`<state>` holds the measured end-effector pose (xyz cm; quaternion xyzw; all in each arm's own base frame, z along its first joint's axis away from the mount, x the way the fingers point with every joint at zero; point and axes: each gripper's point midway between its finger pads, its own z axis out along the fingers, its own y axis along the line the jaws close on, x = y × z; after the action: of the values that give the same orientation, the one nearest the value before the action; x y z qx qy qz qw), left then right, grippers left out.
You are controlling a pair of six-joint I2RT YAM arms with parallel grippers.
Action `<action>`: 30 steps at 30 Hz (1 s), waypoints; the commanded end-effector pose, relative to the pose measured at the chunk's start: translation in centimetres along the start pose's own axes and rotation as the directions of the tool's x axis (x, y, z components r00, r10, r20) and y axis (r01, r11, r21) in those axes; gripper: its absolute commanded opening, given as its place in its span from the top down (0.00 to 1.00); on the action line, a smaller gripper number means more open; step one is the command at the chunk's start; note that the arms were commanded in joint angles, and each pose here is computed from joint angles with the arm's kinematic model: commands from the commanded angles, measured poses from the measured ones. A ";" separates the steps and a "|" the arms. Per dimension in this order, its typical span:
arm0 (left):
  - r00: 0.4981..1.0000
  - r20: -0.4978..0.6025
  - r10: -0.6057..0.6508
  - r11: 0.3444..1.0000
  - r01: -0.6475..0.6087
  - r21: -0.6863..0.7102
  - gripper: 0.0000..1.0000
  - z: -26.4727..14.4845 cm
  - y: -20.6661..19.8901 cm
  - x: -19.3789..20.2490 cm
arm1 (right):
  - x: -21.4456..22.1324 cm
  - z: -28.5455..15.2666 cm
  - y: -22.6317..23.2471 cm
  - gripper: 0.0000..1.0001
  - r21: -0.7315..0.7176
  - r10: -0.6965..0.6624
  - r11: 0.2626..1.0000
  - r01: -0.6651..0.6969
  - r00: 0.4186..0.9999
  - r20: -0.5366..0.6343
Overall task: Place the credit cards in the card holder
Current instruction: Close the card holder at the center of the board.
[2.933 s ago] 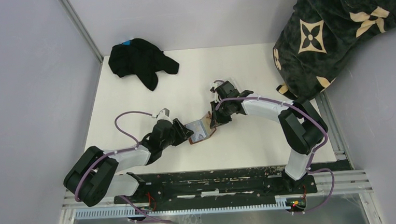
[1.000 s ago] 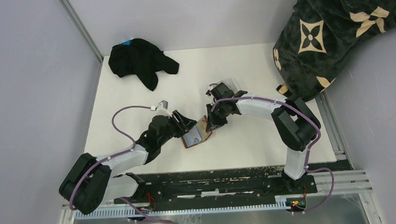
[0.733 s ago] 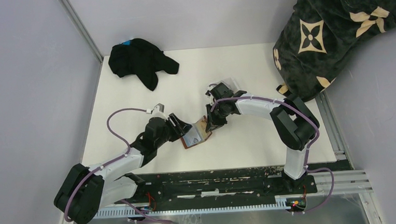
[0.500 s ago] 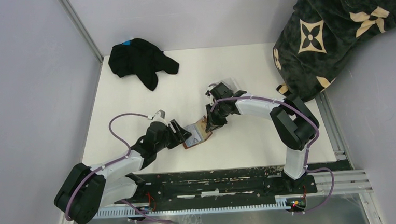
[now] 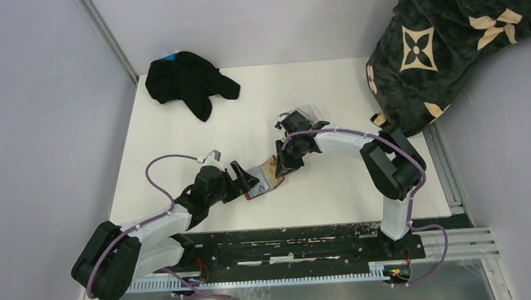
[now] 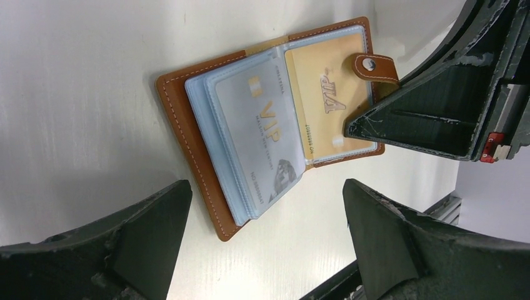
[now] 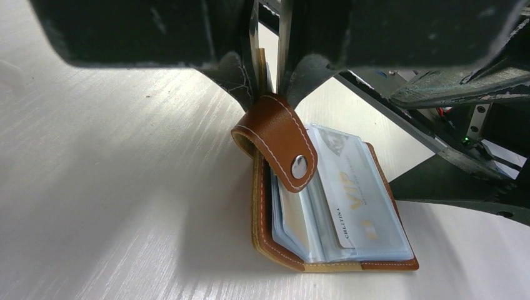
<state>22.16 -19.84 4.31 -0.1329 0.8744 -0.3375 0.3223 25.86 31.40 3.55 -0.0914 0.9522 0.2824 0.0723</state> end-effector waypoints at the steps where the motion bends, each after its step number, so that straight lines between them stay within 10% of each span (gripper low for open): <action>1: 0.999 -0.018 -0.042 0.999 0.042 -0.016 0.01 0.4 0.8 0.8 | -0.5 0.2 0.2 0.82 0.005 -0.021 1.000 0.021 1.000 0.001; 30: 0.985 0.123 -0.121 0.925 0.067 0.373 0.06 0.5 -8.8 -4.5 | 0.0 0.3 -0.4 0.84 0.030 -0.011 0.999 0.011 1.000 -0.021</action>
<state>24.40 -21.18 5.05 -0.1642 0.8306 -0.3953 0.3562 26.18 30.74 3.47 -0.0883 0.9567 0.2693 0.0661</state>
